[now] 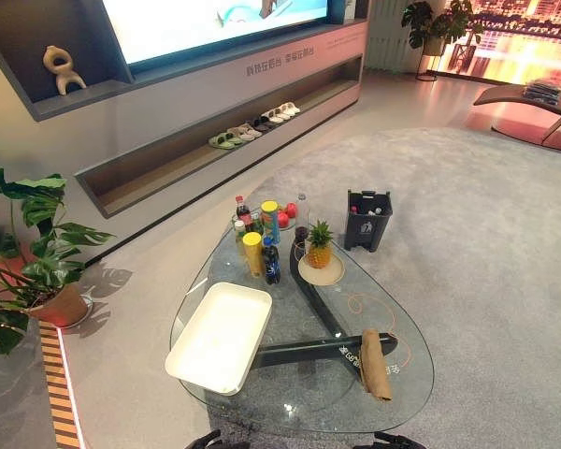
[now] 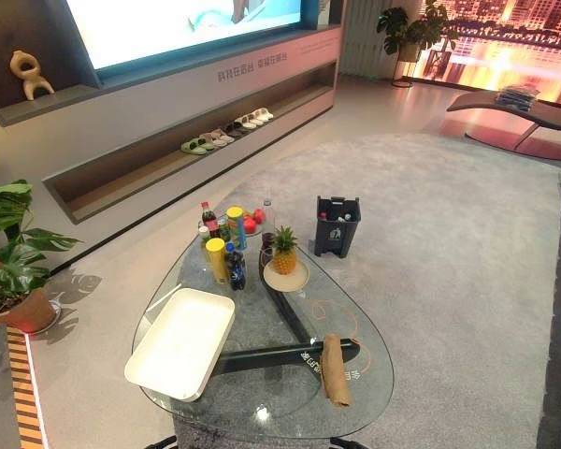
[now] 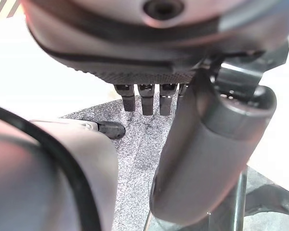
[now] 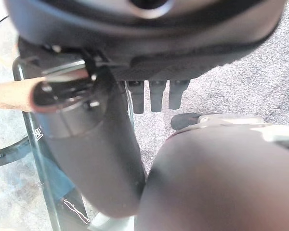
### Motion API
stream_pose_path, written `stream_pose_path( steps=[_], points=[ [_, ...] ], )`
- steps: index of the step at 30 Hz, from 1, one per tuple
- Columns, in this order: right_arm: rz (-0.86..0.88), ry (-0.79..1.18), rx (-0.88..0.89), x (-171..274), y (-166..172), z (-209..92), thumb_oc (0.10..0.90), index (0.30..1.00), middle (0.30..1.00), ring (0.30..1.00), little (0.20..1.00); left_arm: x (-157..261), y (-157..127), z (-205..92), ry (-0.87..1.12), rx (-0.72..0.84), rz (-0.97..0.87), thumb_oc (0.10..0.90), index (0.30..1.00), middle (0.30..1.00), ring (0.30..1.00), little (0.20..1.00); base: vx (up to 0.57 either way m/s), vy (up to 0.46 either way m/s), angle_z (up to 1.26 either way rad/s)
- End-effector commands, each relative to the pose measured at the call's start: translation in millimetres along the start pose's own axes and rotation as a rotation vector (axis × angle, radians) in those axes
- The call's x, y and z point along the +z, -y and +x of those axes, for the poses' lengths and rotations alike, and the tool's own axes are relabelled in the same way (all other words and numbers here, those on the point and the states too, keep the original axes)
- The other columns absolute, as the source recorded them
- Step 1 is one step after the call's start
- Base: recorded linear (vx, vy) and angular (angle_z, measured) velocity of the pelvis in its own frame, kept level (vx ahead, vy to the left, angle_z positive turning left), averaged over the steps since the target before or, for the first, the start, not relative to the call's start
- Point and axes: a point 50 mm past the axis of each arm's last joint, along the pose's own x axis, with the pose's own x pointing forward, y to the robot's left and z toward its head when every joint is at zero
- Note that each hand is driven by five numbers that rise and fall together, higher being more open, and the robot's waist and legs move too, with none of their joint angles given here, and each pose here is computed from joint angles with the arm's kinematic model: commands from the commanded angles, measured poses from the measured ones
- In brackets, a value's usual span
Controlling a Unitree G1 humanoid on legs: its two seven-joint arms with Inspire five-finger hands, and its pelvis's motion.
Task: Wipe the table with a cloth and put it in the basket.
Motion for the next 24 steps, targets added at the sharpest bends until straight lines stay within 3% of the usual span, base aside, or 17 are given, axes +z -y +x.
stream_pose_path(
  steps=[1, 24],
  points=[
    [-0.067, -0.062, -0.031, -3.3, 4.5, 0.0, 0.8, 0.9, 0.9, 0.9, 0.9, 18.4, 14.5, 4.1, 0.016, -0.017, 0.048, 0.8, 0.9, 0.9, 0.9, 0.9, 0.0, 0.0, 0.0],
    [-0.12, 0.021, -0.069, 7.5, 6.3, 0.1, 0.8, 0.9, 0.9, 0.9, 0.9, 24.4, 13.3, 3.7, 0.08, -0.002, 0.046, 0.8, 0.9, 0.9, 0.9, 0.9, 0.0, 0.0, 0.0]
  ],
)
